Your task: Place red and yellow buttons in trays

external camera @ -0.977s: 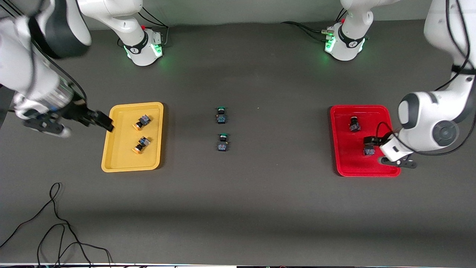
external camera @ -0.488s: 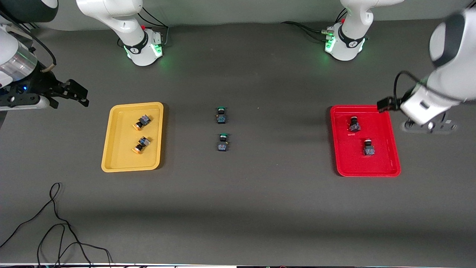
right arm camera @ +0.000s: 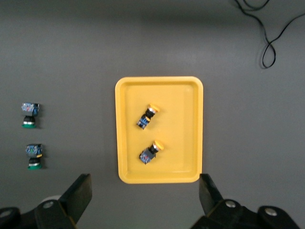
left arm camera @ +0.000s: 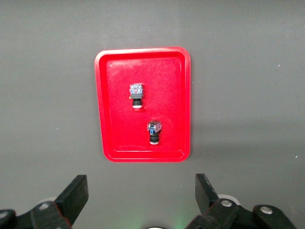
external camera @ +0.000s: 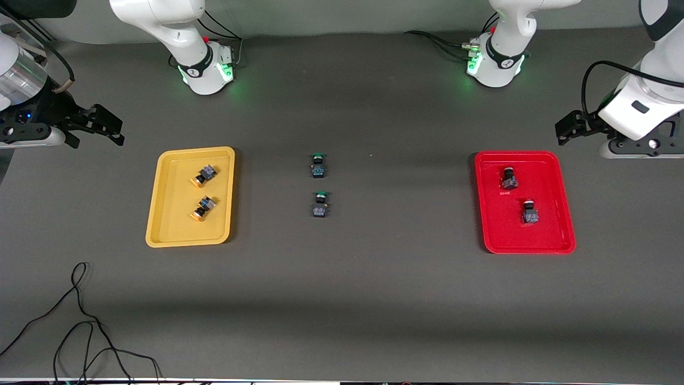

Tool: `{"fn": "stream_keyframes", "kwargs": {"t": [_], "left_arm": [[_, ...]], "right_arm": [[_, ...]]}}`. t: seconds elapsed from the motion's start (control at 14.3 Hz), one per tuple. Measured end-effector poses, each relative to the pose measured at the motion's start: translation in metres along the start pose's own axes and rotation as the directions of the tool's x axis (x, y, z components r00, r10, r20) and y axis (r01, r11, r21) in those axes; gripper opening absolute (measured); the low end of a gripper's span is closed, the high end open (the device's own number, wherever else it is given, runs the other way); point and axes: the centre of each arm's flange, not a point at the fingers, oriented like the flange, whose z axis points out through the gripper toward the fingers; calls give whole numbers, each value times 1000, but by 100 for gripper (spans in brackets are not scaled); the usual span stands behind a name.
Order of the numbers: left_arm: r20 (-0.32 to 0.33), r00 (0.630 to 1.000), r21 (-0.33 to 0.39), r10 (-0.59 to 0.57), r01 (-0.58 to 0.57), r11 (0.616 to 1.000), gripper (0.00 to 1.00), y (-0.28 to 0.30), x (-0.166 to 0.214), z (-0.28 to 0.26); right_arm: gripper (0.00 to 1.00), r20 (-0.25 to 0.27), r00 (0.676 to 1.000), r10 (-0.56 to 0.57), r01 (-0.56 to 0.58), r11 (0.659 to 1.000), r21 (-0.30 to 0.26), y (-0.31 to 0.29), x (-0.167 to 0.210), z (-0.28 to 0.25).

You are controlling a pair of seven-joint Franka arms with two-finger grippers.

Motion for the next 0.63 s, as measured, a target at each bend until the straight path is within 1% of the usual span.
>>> {"fn": "stream_keyframes", "kwargs": {"t": [0.21,0.35,0.63], "left_arm": [[-9,1000,-3,-4,4,1000,100,-3,5,-1],[-10,1000,-5,-14,14,1000,100,-9,9,-2],[-12,1000,-10,-9,9,1000,100,-19,14,-2]], "right_arm": [[100,13,1000,-4,4,1000,4,-9,1,4],[100,21,1000,5,-6,1000,23,-7,4,8],[100,21,1000,17,-18,999,34,-2,8,8]]}}
